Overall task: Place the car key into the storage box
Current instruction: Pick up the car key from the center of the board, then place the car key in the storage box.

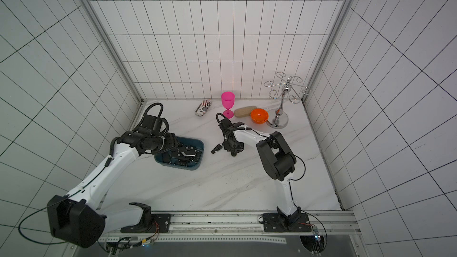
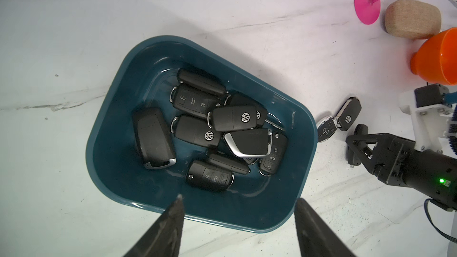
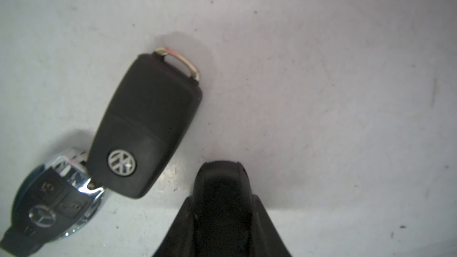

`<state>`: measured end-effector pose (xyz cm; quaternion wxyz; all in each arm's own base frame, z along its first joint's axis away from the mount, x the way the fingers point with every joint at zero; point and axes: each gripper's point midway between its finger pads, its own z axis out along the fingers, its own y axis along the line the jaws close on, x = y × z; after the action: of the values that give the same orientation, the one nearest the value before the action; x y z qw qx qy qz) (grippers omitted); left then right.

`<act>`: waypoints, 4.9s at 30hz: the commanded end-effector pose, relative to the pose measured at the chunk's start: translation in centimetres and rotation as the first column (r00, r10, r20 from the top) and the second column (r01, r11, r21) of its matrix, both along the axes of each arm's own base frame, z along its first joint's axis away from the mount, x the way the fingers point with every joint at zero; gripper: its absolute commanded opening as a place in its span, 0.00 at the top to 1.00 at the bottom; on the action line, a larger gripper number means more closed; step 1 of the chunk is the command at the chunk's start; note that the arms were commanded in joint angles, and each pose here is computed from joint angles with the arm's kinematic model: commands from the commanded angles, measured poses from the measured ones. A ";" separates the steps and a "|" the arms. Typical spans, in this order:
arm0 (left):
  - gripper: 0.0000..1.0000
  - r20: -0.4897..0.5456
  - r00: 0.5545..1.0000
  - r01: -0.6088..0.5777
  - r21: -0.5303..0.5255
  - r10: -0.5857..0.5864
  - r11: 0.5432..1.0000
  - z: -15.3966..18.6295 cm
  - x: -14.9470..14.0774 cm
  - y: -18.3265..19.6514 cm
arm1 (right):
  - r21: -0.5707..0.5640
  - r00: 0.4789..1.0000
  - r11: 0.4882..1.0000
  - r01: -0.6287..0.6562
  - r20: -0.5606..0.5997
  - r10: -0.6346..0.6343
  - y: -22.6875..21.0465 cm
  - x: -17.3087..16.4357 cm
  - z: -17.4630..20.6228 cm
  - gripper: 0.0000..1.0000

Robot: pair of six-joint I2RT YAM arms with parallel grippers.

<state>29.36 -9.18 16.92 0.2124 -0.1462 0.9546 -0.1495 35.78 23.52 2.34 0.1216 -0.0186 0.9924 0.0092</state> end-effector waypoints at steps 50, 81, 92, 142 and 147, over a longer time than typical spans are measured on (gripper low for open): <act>0.35 0.537 0.754 0.585 -0.284 -0.379 0.760 -1.4 -5.4 -22.4 | 0.391 0.989 0.909 -0.143 0.036 0.140 6.8 -8.8 14.7 0.84; 1.00 0.436 0.807 0.546 -0.292 -0.399 0.786 -3.9 -5.3 -22.9 | 0.323 0.982 0.928 -0.186 0.033 0.186 6.7 -11.6 13.2 0.81; 1.00 0.436 0.797 0.545 -0.221 -0.418 0.809 -3.6 -5.3 -21.9 | 0.288 0.978 0.935 -0.209 0.057 0.201 5.9 -10.1 13.5 0.28; 0.94 -0.219 0.976 0.023 0.050 -0.012 0.998 -14.2 -1.0 -0.7 | -0.021 0.984 0.984 0.178 0.022 -0.178 1.7 7.2 4.3 0.28; 0.79 -0.223 0.975 0.029 0.028 -0.022 0.999 -14.2 -1.3 -1.1 | -0.005 0.972 0.973 0.232 -0.018 -0.232 2.0 6.8 3.1 0.28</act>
<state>29.42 -10.35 3.33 0.1267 -0.1447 0.9741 -0.1193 42.84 26.01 5.89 0.1254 0.0605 0.9902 0.0077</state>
